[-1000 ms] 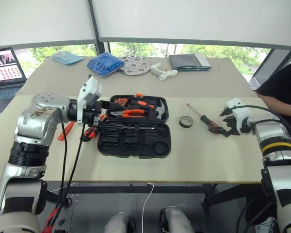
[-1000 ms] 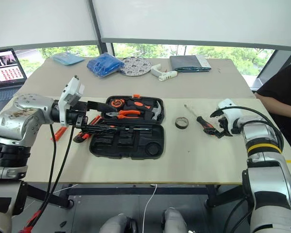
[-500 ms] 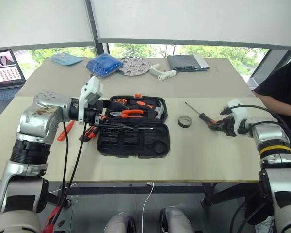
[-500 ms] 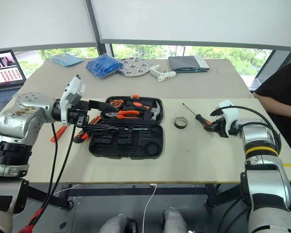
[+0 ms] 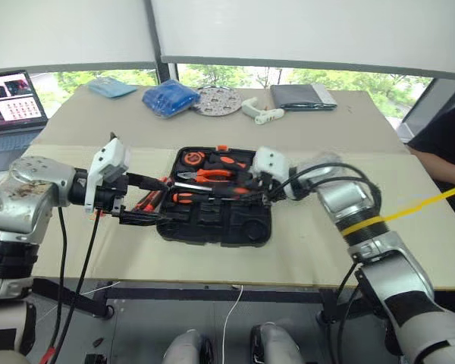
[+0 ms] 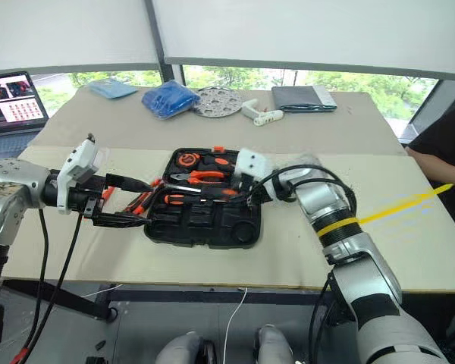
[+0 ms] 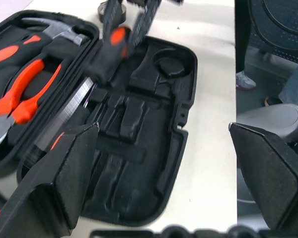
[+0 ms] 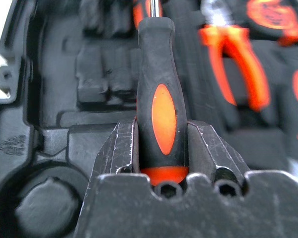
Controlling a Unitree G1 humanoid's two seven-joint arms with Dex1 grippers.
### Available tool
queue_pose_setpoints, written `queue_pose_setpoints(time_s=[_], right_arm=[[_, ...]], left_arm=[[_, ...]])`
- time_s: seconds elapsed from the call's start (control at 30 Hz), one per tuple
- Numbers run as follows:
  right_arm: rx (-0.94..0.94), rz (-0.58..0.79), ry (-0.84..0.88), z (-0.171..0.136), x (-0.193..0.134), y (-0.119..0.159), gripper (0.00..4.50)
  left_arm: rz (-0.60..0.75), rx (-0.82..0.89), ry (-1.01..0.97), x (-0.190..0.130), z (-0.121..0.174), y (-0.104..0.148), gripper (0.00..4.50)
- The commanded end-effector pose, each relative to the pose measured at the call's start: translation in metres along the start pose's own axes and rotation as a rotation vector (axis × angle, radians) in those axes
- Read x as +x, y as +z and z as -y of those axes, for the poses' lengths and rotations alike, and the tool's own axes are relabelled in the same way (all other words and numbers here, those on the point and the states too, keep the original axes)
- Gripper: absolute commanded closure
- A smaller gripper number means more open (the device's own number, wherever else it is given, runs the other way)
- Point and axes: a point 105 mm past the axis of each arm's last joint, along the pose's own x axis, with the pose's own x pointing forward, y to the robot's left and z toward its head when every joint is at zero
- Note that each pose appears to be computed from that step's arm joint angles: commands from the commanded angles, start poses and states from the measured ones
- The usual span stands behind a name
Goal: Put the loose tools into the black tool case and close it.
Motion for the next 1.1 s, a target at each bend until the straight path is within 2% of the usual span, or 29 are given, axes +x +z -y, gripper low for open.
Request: queue_pose_setpoints(time_s=[0.03,0.3,0.67,0.73,0.9,0.97,1.0,1.1], right_arm=[[-0.076,-0.037,-0.033,0.008,-0.007,-0.001,3.48],[-0.069,-0.099,-0.004,0.001,-0.013,-0.017,3.48],[-0.044,-0.102,0.012,-0.009,-0.018,-0.019,3.48],[0.000,-0.072,0.003,-0.008,-0.017,-0.015,2.45],[0.118,0.062,-0.017,-0.003,-0.018,0.012,0.81],[0.144,0.084,-0.026,-0.001,-0.018,0.017,0.81],[0.148,0.086,-0.028,-0.001,-0.017,0.017,0.96],[0.163,0.093,-0.030,-0.002,-0.010,0.017,1.86]], left_arm=[[0.014,0.063,0.031,-0.008,0.000,0.013,0.00],[0.020,0.071,0.046,-0.006,-0.003,0.015,0.00],[0.030,0.090,0.055,-0.002,-0.011,0.019,0.00],[0.031,0.092,0.053,-0.001,-0.011,0.019,0.00],[0.031,0.087,0.051,-0.001,-0.012,0.017,0.00],[0.031,0.086,0.051,-0.001,-0.012,0.017,0.00],[0.031,0.086,0.051,0.000,-0.012,0.016,0.00],[0.034,0.086,0.051,0.001,-0.013,0.017,0.00]])
